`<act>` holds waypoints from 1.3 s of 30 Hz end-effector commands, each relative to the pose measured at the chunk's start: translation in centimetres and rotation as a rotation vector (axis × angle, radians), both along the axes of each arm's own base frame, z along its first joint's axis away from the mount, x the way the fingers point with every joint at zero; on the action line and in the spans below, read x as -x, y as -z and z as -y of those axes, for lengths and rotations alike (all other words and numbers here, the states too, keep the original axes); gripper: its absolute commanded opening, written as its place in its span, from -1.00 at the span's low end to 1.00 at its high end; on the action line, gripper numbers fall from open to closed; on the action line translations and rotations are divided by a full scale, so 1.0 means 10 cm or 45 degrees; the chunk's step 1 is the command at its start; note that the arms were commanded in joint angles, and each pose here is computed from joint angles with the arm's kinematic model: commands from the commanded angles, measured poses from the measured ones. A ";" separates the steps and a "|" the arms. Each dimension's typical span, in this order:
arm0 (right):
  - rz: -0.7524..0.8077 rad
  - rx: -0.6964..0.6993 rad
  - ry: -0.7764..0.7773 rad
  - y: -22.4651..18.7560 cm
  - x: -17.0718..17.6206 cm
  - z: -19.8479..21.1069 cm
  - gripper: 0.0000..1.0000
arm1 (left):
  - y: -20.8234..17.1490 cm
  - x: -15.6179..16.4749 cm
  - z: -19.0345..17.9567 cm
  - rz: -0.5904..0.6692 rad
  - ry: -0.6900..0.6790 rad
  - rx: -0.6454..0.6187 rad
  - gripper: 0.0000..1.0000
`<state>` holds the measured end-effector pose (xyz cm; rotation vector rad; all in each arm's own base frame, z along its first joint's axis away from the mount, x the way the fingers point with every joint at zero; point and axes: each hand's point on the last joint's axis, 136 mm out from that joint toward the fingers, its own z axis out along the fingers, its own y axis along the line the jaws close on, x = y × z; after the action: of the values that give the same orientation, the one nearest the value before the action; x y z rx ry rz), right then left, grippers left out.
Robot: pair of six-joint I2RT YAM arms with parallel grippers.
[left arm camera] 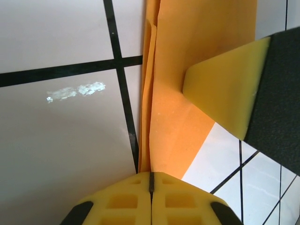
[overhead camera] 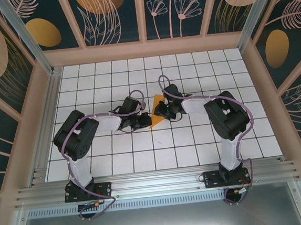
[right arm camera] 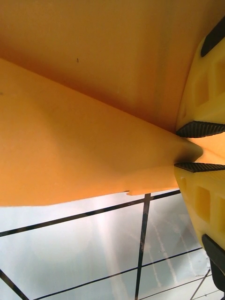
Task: Fold a paper plane with a square sheet of paper (pick it up from the middle)
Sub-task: Fourth fold the wing at the center of the table.
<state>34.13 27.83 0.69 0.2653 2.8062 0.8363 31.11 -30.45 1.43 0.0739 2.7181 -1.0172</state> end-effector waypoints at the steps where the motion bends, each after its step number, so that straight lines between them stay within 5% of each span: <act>1: -0.357 0.404 0.077 0.97 0.67 0.72 -0.42 | 0.19 0.02 -0.12 -0.029 -0.035 -0.118 -0.95; 15: -0.364 0.393 0.081 0.98 0.70 0.72 -0.42 | 0.16 -0.02 -0.23 -0.066 -0.132 -0.117 -0.98; 20: -0.364 0.394 0.077 0.98 0.69 0.71 -0.44 | -0.17 -0.07 -0.10 -0.012 -0.129 0.012 -0.72; 29: -0.364 0.393 0.074 0.99 0.69 0.71 -0.45 | -0.41 -0.03 0.11 0.020 -0.077 0.186 -0.85; 39: -0.377 0.405 0.077 1.01 0.70 0.72 -0.47 | -0.02 0.01 0.11 -0.073 -0.058 0.021 -0.91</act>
<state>34.19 27.87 0.65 0.2746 2.7989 0.8626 31.36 -32.04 3.01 -0.0216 2.6897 -1.1052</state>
